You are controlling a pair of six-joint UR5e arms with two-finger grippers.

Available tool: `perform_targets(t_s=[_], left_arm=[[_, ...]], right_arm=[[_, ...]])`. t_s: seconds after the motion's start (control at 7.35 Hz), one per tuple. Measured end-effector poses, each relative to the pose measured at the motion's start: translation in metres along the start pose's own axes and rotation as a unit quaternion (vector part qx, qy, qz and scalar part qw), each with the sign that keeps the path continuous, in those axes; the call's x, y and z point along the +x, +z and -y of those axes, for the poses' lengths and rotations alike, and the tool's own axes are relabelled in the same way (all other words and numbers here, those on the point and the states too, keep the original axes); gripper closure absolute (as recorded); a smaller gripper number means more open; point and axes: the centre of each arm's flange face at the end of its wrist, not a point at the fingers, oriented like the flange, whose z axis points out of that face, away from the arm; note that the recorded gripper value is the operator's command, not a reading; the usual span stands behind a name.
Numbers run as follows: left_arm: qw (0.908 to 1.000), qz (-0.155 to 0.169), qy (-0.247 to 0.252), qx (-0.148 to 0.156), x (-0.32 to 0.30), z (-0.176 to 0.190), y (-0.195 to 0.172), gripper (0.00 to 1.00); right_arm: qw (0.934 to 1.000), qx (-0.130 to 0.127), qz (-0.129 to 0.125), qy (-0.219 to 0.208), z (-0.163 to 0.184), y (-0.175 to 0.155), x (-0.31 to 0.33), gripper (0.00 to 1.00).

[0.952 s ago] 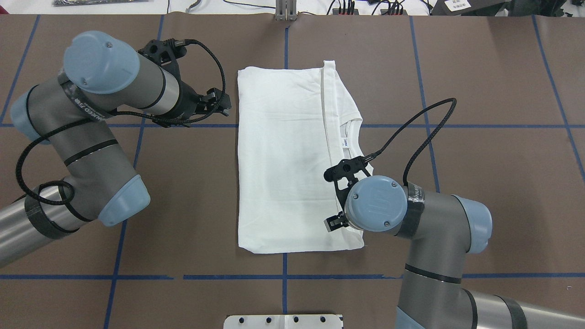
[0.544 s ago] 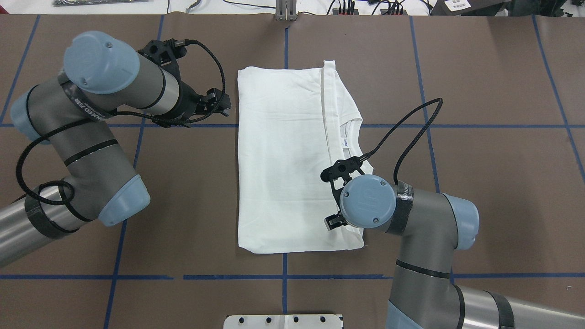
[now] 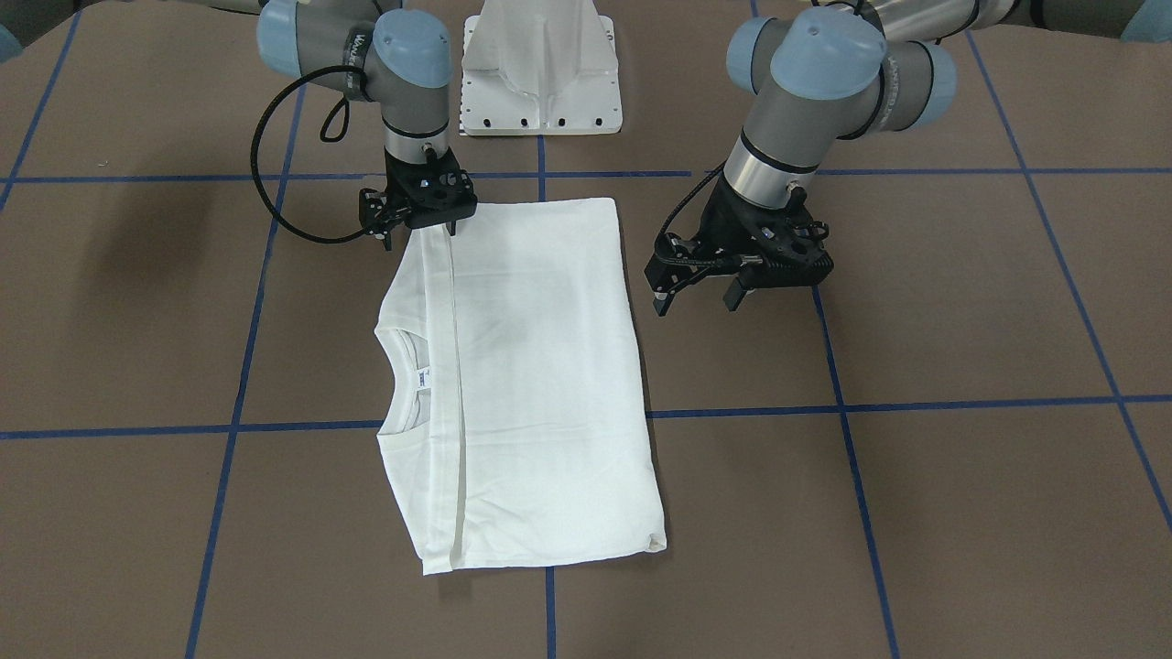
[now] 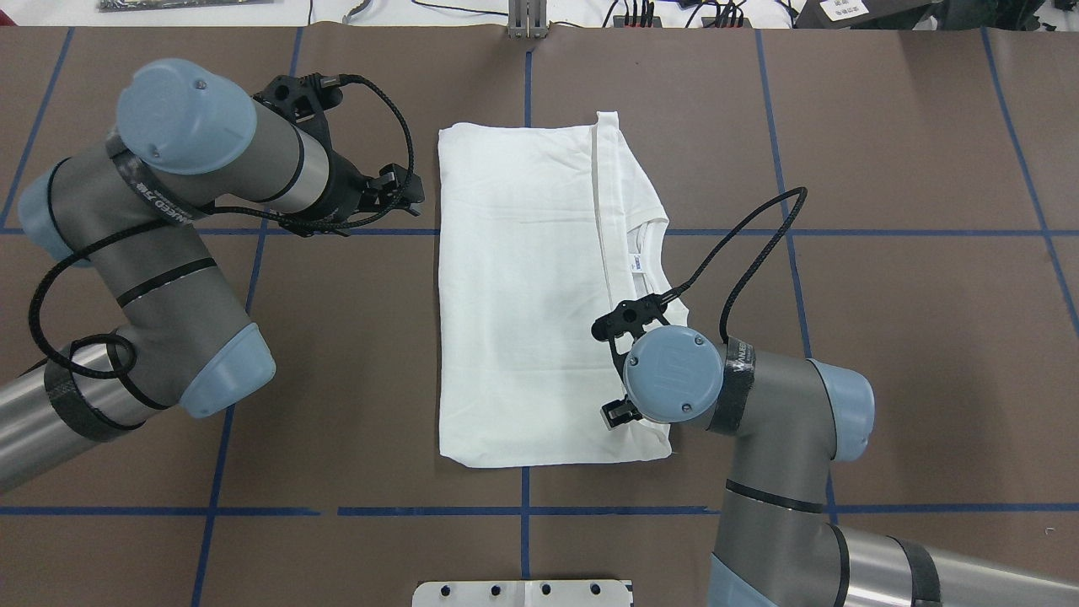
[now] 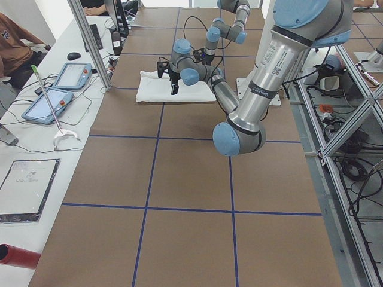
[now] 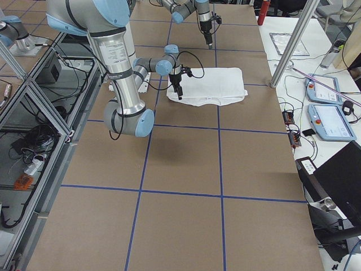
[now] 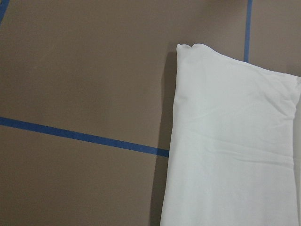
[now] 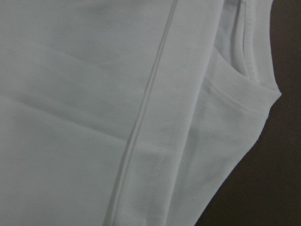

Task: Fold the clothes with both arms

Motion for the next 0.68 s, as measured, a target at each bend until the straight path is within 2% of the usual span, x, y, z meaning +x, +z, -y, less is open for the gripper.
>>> perform_targets(t_s=[0.68], left_arm=[[1.0, -0.002, 0.0, 0.0, 0.003, 0.0, -0.002, 0.0]], right_arm=[[1.0, -0.002, -0.008, -0.001, 0.004, 0.005, 0.014, 0.0]])
